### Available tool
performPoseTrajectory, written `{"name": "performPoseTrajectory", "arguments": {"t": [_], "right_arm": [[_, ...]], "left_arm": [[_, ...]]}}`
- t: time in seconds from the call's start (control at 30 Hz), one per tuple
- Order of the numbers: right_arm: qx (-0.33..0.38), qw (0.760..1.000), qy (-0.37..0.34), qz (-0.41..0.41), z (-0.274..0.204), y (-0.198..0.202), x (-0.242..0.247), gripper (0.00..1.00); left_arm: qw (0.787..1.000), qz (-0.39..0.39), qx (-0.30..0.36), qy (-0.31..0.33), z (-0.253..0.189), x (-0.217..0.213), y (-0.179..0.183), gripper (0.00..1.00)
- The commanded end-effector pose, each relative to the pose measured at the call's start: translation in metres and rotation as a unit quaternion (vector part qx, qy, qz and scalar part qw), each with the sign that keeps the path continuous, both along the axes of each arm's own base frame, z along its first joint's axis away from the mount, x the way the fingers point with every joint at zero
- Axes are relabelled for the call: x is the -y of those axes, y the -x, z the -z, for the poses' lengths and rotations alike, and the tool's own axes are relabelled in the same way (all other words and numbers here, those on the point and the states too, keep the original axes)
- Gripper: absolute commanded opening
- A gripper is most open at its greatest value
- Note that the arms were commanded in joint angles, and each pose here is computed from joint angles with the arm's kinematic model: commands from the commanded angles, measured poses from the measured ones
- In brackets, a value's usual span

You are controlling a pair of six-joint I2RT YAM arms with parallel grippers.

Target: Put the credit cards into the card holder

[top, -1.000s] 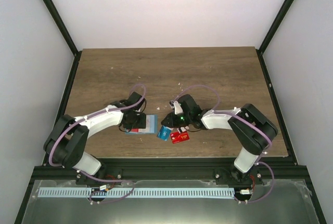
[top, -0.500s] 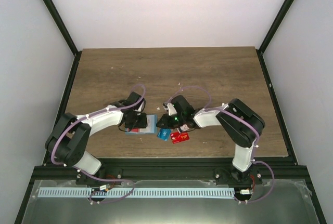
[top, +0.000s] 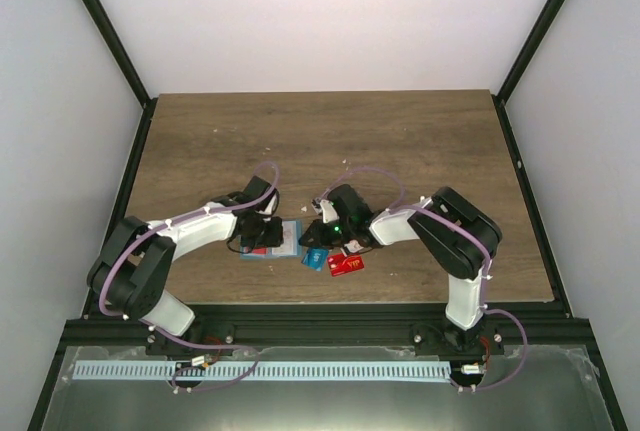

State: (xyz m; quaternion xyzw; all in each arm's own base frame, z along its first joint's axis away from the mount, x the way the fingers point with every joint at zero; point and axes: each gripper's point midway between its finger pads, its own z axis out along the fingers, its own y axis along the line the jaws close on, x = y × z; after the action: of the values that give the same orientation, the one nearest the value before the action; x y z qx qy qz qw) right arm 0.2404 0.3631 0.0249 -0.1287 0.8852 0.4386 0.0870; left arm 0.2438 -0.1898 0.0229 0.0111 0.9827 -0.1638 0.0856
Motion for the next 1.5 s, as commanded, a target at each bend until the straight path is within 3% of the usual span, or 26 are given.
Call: {"name": "performPoseTrajectory", "arguments": {"t": [0.0,0.17,0.33,0.5,0.77,0.9,1.47], "right_arm": [[0.005,1.0,-0.008,-0.006,-0.003,-0.001,-0.009,0.1],[0.01,1.0,-0.001,-0.003,-0.003,-0.003,-0.006,0.1],[0.023,1.0,0.005,0.008,-0.013,-0.009,0.004,0.11],[0.033,0.999,-0.008,0.013,-0.03,-0.01,0.006,0.14],[0.019,0.998,-0.059,0.001,-0.05,-0.003,-0.004,0.19],[0.004,0.997,-0.071,-0.004,-0.048,-0.001,-0.009,0.2],[-0.021,0.997,-0.068,-0.007,-0.03,-0.005,-0.019,0.27]], "left_arm": [[0.999,0.014,-0.001,0.049,-0.006,0.021,0.0,0.3],[0.998,0.019,-0.004,0.061,-0.008,0.025,0.002,0.28],[1.0,0.0,0.018,0.01,-0.017,0.003,0.0,0.42],[0.999,-0.009,0.045,-0.006,-0.037,-0.007,-0.003,0.43],[0.998,-0.013,0.049,-0.031,-0.029,-0.017,-0.002,0.19],[0.998,-0.009,0.044,-0.038,-0.02,-0.017,-0.003,0.12],[0.999,0.007,0.02,-0.039,0.011,-0.013,0.0,0.06]]}}
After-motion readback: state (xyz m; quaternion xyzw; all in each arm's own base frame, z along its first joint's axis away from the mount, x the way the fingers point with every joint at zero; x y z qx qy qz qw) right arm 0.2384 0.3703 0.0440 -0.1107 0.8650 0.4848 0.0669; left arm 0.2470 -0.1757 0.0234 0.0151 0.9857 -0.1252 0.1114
